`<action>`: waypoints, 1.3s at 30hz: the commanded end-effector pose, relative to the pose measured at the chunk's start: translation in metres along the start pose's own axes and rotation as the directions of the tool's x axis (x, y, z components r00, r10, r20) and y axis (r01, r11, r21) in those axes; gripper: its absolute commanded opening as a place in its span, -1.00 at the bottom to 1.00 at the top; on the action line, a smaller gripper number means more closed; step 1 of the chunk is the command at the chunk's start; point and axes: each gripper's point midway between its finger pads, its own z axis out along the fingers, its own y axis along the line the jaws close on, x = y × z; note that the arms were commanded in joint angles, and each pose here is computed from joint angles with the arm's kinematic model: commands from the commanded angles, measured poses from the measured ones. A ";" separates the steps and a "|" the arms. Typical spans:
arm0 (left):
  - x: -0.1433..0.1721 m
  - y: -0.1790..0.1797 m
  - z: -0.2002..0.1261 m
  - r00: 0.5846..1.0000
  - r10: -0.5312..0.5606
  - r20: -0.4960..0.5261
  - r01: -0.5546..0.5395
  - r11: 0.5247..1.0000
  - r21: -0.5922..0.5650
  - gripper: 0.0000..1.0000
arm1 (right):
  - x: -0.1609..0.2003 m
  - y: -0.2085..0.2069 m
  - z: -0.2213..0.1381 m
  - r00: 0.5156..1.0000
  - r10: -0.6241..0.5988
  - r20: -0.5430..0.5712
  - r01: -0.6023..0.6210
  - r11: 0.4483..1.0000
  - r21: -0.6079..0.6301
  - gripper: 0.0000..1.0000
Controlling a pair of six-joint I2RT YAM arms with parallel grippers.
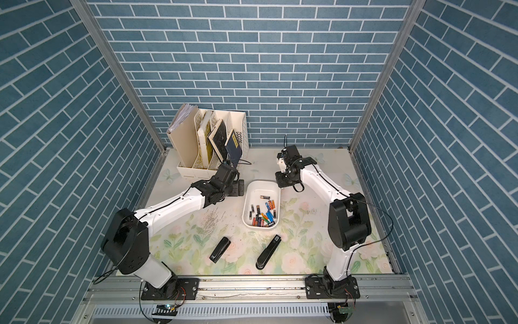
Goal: Take the batteries out of the storage box
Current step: Pick up the battery from the storage box, then place the battery at the center of the board.
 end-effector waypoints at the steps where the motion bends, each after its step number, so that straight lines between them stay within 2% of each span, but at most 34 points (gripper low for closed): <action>1: 0.000 -0.006 0.002 1.000 0.017 -0.016 -0.017 1.000 0.006 0.88 | 0.028 -0.017 -0.002 0.997 0.057 -0.060 -0.056 0.998 0.028 -0.68; 12: 0.008 -0.017 0.012 0.998 0.033 -0.051 -0.032 0.999 0.020 0.88 | 0.076 -0.046 0.038 0.976 0.178 -0.126 -0.169 0.983 0.078 -0.69; 24: 0.017 -0.024 0.020 0.996 0.045 -0.079 -0.043 0.999 0.027 0.88 | 0.098 -0.059 0.067 0.958 0.221 -0.184 -0.205 0.973 0.104 -0.68; 39: 0.020 -0.026 0.023 0.994 0.053 -0.091 -0.051 0.998 0.025 0.88 | 0.117 -0.064 0.082 0.946 0.233 -0.226 -0.209 0.970 0.126 -0.66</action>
